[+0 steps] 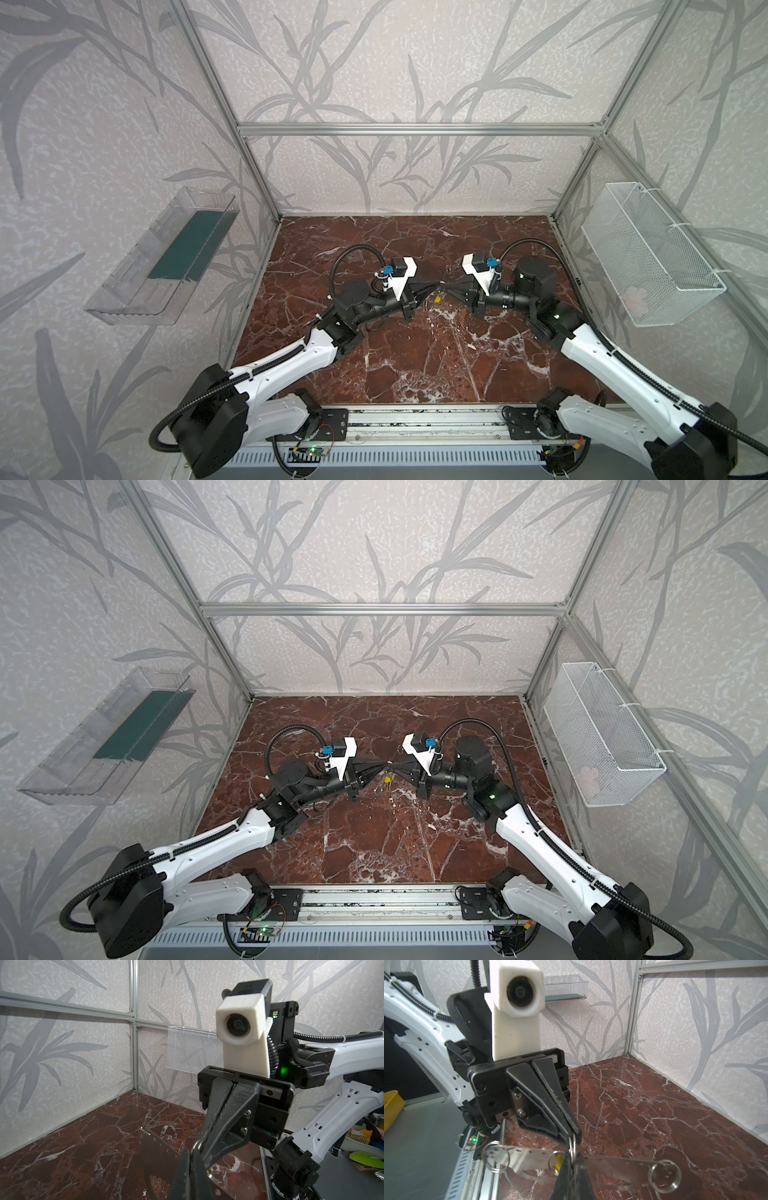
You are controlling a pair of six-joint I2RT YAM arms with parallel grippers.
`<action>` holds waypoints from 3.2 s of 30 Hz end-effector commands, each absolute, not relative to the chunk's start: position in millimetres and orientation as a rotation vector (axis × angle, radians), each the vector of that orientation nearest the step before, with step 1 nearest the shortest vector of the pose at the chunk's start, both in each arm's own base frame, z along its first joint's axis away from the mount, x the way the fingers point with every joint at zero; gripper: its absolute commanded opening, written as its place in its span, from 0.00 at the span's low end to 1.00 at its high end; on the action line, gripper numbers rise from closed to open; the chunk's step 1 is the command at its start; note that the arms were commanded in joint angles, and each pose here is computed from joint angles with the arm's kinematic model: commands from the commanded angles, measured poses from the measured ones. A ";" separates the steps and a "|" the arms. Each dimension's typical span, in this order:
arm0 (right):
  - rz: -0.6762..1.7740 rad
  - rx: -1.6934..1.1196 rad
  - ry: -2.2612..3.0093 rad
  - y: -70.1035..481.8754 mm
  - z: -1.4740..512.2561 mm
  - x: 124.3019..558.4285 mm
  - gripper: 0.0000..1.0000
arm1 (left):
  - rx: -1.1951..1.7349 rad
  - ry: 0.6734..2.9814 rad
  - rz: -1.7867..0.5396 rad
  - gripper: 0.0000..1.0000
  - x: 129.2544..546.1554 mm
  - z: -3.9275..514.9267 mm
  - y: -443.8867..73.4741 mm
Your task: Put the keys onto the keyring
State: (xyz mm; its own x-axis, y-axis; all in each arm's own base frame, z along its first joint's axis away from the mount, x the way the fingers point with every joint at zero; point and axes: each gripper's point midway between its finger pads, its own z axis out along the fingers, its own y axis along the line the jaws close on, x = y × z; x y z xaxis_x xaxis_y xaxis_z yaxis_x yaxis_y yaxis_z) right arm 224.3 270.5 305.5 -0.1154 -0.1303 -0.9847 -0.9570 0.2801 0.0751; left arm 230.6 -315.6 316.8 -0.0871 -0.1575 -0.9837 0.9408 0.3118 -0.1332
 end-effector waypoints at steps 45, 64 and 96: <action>0.800 -1.510 1.575 284.5 310.0 211.9 0.00 | 1.148 1.393 -0.473 0.20 225.5 320.1 -309.0; 0.824 -1.508 1.552 286.8 310.4 206.5 0.00 | 1.180 1.400 -0.516 0.00 221.8 316.3 -315.8; 0.791 -0.792 1.527 265.6 326.7 260.7 0.20 | 0.562 1.208 -0.720 0.00 249.0 342.6 -294.7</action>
State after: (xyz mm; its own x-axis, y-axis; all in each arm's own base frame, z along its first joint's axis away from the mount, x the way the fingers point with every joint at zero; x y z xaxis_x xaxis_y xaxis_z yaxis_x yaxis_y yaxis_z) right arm 260.9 260.5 310.8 -0.1180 -0.1152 -0.9863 -0.8318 0.5540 0.0348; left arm 250.7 -297.5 328.1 0.1648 -0.1292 -0.9778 0.7531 0.6566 0.0402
